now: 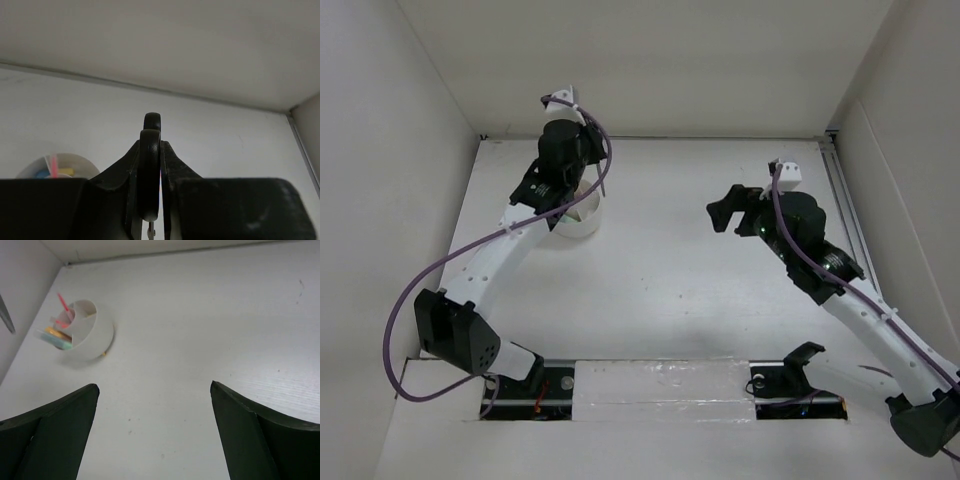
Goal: Sort the stationery into containers
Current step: Place the scissors in the storage box.
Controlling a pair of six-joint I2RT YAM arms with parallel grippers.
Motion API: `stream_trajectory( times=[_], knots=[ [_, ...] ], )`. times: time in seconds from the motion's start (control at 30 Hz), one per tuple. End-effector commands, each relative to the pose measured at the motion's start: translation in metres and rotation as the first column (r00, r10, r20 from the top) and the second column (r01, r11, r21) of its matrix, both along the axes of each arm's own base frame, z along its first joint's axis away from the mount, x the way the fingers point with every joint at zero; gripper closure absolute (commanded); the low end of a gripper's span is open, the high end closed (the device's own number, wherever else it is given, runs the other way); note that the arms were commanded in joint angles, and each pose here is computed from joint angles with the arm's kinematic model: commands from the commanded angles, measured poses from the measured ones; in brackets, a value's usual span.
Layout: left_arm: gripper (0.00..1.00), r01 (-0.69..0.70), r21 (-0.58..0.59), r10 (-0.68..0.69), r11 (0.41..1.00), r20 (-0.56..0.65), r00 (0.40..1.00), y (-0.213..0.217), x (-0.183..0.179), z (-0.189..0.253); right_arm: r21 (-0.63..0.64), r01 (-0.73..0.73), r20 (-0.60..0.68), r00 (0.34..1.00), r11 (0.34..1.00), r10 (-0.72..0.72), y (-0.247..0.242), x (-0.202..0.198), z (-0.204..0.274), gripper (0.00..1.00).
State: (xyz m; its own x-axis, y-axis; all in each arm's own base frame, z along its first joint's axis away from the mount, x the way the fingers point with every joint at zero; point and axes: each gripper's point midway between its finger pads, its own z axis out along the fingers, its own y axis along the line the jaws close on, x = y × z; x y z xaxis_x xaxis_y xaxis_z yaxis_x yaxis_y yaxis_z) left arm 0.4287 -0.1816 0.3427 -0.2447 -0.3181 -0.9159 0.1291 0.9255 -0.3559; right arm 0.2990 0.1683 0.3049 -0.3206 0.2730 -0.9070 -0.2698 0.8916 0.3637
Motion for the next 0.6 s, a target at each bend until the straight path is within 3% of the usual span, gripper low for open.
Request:
stream_trajectory(
  times=[0.0,0.3,0.57],
  knots=[
    [1.0,-0.227,-0.09,0.242,0.97,0.214,0.946,0.045,0.011,0.053,0.029,-0.067,-0.003,0.998,0.997,0.067,0.009,-0.008,-0.007,0.01],
    [1.0,-0.324,-0.057,0.323,0.944,0.341,0.883,0.081,0.026,0.028,0.039,-0.117,-0.009,0.993,0.992,0.117,0.019,-0.024,-0.021,0.01],
    [1.0,-0.285,-0.004,0.27,0.959,0.33,0.905,0.075,0.052,0.004,0.037,-0.207,-0.035,0.977,0.978,0.208,0.041,-0.035,-0.031,0.01]
  ],
)
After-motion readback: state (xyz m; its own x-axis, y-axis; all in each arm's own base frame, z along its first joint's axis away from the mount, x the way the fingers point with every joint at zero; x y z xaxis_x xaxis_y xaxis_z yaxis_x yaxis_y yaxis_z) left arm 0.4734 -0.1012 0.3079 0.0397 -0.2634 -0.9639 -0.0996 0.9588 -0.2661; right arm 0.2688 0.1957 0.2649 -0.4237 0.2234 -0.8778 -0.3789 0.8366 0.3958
